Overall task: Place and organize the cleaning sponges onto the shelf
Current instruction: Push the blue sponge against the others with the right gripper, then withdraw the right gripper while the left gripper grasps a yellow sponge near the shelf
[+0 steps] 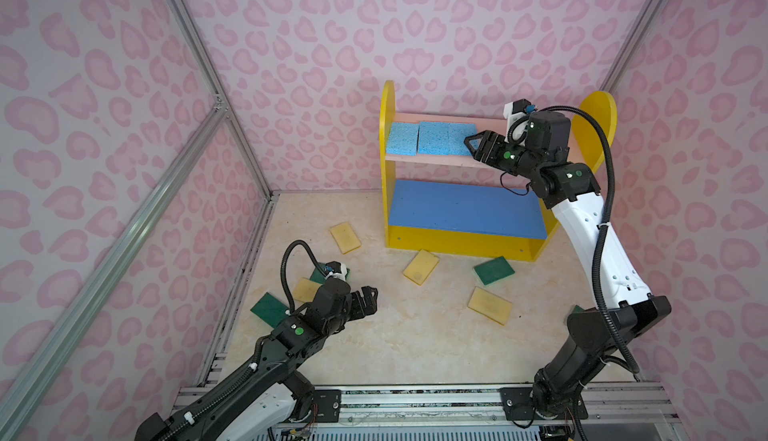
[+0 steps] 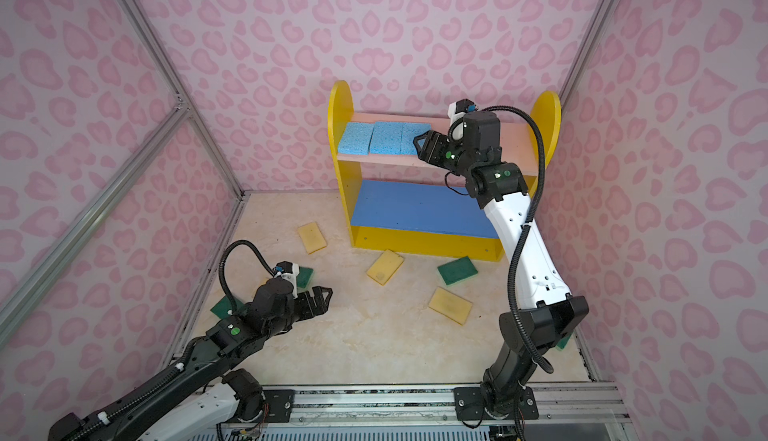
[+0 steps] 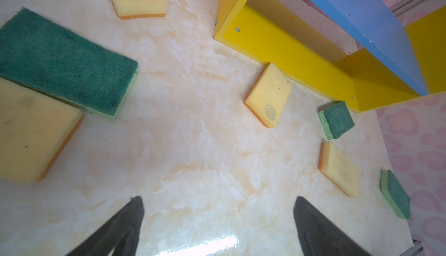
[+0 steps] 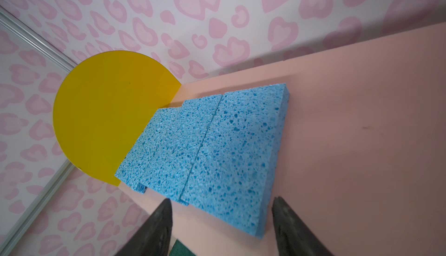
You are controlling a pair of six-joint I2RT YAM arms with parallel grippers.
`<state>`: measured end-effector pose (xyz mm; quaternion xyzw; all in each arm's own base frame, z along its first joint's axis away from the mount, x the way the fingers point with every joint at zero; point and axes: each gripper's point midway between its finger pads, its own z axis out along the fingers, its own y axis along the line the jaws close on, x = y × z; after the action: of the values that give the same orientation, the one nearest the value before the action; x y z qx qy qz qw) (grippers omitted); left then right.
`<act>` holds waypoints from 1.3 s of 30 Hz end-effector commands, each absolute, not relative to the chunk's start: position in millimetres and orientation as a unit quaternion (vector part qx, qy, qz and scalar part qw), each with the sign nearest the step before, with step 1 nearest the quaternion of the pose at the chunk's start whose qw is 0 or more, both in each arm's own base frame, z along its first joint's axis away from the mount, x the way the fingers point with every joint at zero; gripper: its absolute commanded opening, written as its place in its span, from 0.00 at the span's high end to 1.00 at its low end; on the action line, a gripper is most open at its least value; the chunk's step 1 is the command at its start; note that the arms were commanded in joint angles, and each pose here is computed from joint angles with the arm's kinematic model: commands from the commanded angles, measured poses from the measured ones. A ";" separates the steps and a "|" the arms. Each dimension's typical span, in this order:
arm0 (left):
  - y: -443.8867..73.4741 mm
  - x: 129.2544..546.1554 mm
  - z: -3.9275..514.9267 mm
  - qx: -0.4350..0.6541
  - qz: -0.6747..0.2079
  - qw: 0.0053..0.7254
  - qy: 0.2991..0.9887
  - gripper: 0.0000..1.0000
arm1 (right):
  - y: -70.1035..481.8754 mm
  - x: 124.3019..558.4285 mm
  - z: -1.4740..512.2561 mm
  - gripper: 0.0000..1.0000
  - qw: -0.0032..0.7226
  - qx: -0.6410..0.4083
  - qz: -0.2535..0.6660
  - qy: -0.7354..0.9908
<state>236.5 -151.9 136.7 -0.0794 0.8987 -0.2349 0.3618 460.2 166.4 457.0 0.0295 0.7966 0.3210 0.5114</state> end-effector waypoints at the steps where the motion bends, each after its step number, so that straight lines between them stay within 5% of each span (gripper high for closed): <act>1: -155.6 238.5 138.3 -0.070 -0.237 0.362 0.899 0.05 | 159.9 445.2 473.0 0.32 0.523 0.028 0.328 0.786; 12: -201.8 263.0 135.9 0.004 -0.254 0.323 0.912 0.28 | 148.4 359.6 477.7 0.35 0.542 0.003 0.361 0.759; 27: -248.3 314.5 88.1 0.009 -0.243 0.291 0.925 0.32 | 127.1 270.3 301.9 0.35 0.462 0.060 0.373 0.802; 39: -281.0 352.2 50.1 0.022 -0.214 0.264 0.940 0.46 | 114.3 247.7 242.5 0.34 0.427 0.079 0.365 0.824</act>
<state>340.8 -273.3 49.5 0.0182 0.9440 -0.2127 0.2516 250.2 113.6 243.1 0.0834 0.8267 0.3561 0.4275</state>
